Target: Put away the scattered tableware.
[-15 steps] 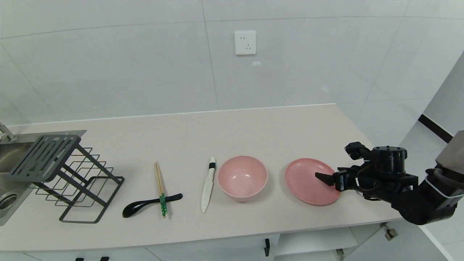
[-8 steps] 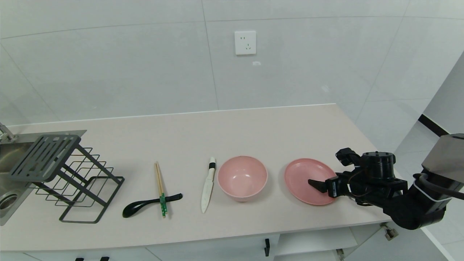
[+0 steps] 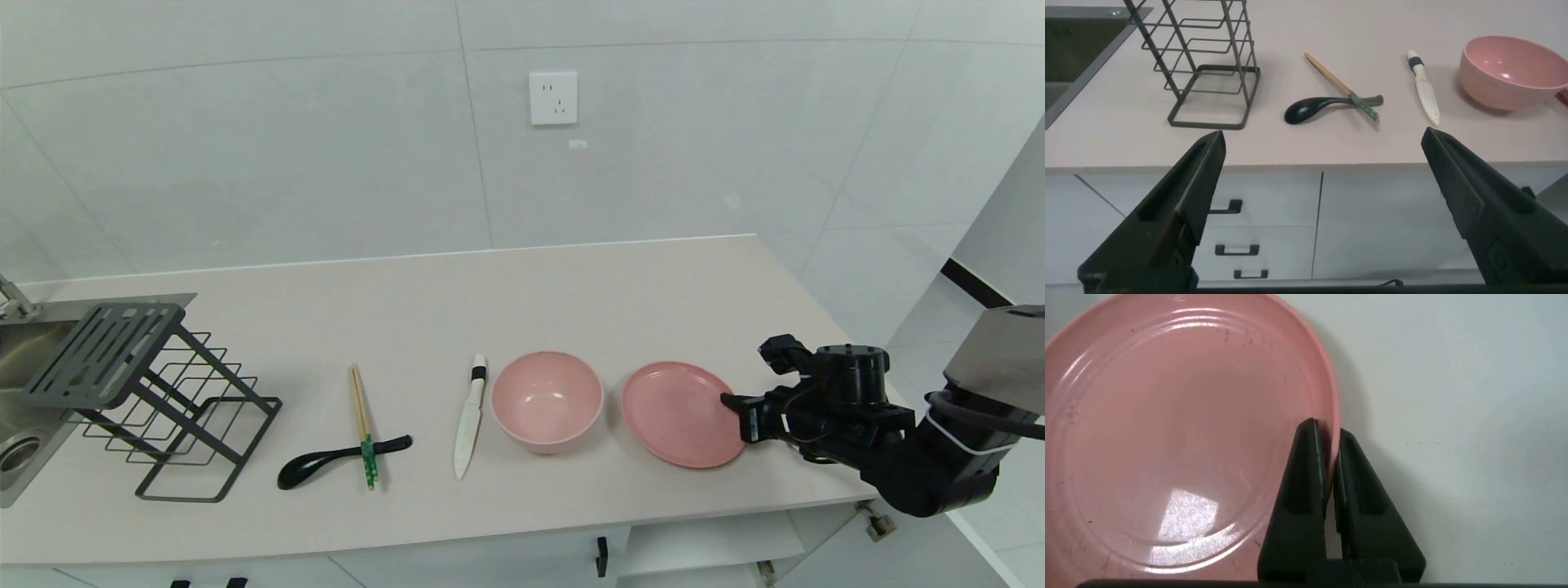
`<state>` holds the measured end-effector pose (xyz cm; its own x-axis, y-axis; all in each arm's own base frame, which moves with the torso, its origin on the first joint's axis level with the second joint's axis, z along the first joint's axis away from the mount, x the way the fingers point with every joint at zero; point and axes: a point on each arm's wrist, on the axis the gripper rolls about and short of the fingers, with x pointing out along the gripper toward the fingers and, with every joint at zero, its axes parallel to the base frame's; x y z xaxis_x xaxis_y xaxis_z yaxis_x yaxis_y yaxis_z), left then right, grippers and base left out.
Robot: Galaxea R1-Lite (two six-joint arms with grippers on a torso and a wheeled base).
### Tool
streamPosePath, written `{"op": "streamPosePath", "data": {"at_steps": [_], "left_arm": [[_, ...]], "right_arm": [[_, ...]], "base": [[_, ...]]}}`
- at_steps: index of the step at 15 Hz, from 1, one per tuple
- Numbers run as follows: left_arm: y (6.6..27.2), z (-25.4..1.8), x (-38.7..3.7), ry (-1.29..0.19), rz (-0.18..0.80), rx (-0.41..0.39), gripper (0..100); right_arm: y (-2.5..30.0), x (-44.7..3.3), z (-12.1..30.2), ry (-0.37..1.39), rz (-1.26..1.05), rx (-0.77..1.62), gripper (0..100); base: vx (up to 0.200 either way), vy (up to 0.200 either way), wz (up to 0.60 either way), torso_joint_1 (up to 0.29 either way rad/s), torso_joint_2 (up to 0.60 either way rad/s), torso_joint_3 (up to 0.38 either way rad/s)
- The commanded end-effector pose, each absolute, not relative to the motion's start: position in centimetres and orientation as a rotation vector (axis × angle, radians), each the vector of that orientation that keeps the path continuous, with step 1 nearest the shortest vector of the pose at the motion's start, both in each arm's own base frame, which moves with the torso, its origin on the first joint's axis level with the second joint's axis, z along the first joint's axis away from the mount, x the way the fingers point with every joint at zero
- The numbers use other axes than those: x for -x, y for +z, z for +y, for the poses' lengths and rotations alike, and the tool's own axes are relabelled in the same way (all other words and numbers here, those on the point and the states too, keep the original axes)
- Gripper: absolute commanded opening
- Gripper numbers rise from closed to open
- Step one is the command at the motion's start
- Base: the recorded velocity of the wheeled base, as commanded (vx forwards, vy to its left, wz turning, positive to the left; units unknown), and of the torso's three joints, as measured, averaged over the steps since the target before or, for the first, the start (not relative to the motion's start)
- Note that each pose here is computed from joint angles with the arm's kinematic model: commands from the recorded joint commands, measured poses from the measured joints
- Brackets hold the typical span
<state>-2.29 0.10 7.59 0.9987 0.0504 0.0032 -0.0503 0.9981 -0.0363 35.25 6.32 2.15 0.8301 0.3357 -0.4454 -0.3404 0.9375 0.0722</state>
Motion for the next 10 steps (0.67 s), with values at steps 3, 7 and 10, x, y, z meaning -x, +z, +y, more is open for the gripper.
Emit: {"op": "streamPosePath", "data": {"at_steps": [3, 7, 10], "left_arm": [[7.6, 0.1, 2.3, 0.046, -0.004, 0.040, 100], [7.6, 0.1, 2.3, 0.047, -0.006, 0.040, 100], [8.5, 0.0, 2.3, 0.018, -0.091, 0.036, 100]], "right_arm": [[5.9, -34.8, 6.1, 0.350, 0.360, 0.018, 0], [12.8, -30.7, 5.4, 0.351, 0.182, 0.023, 0], [14.9, -25.8, 4.7, 0.376, 0.094, 0.061, 0]], "base": [[0.000, 0.000, 0.00, 0.000, 0.00, 0.000], [0.000, 0.000, 0.00, 0.000, 0.00, 0.000], [0.000, 0.000, 0.00, 0.000, 0.00, 0.000]]}}
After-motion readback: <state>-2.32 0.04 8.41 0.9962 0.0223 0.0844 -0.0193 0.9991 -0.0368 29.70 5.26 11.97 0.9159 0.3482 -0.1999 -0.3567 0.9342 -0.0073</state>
